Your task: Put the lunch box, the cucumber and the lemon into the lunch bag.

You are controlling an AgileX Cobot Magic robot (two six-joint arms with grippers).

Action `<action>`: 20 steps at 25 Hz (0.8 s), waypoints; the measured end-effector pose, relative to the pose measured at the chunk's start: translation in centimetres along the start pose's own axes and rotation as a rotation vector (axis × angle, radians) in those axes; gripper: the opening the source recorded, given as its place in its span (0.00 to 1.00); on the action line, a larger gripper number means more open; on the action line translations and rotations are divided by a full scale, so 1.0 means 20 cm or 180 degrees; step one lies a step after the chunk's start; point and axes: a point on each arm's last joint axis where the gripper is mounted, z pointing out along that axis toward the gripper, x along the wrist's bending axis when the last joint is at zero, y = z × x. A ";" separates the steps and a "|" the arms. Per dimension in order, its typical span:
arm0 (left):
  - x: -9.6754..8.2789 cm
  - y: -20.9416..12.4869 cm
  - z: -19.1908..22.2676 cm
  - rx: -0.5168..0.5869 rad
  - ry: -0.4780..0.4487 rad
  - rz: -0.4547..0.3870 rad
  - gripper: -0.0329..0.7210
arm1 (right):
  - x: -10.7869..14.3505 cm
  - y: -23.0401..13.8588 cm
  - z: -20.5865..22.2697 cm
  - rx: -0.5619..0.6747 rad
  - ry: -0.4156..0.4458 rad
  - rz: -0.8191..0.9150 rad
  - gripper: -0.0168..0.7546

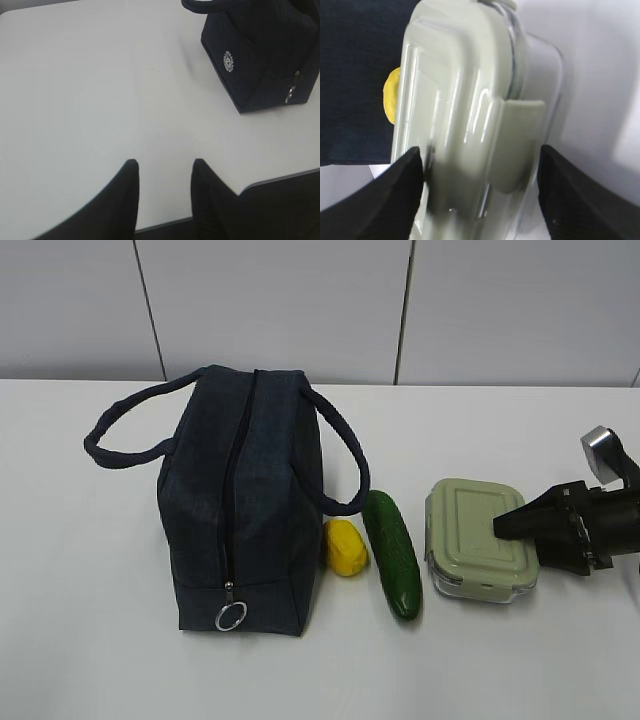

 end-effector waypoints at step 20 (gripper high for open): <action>0.00 0.00 0.00 0.0000 0.0000 0.0000 0.36 | 0.00 0.00 0.00 -0.0017 0.0033 0.0001 0.59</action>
